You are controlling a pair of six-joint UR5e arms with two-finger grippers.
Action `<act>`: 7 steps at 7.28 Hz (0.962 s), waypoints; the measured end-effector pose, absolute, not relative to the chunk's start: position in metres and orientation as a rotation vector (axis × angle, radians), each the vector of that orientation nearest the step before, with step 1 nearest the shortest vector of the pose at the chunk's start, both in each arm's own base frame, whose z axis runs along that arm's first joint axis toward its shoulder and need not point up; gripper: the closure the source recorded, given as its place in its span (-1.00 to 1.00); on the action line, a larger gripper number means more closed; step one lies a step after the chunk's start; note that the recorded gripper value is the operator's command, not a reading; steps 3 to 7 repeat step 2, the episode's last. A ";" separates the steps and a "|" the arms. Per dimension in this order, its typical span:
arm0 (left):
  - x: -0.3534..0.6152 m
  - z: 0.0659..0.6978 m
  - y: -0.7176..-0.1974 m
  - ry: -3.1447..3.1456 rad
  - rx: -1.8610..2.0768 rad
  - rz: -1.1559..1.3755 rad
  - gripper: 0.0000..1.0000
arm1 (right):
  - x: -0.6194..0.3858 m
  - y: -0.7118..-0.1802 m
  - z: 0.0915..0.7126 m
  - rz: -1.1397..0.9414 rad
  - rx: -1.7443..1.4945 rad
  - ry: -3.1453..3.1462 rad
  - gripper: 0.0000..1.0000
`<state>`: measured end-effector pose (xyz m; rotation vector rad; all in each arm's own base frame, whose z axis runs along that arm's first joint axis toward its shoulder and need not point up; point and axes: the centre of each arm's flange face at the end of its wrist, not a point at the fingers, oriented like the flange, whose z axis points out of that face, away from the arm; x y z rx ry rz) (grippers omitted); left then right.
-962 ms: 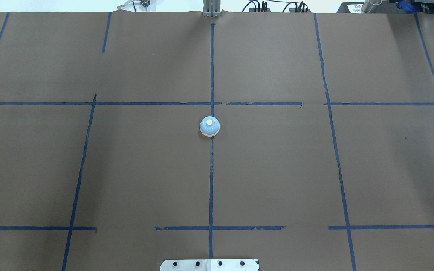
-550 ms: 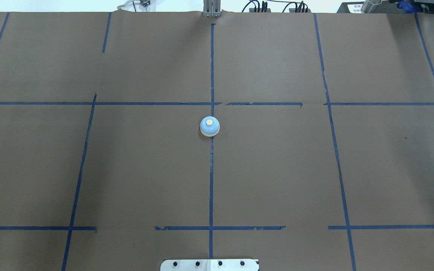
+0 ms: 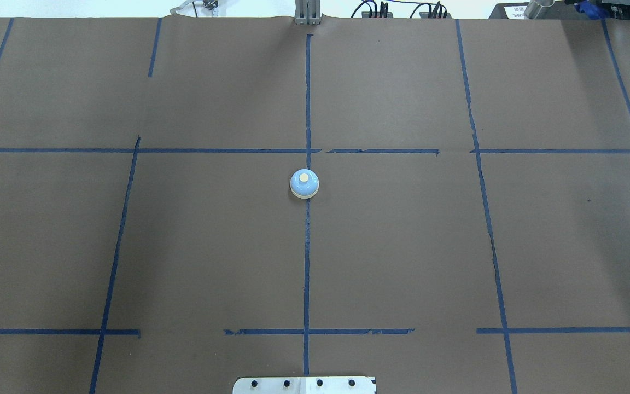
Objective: Place and press bell with both arms
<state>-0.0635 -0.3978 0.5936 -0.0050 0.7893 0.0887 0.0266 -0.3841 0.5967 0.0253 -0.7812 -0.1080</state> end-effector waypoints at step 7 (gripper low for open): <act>-0.065 0.593 -0.400 0.787 0.002 0.095 -1.00 | 0.026 -0.387 0.593 -0.090 0.026 -0.783 -1.00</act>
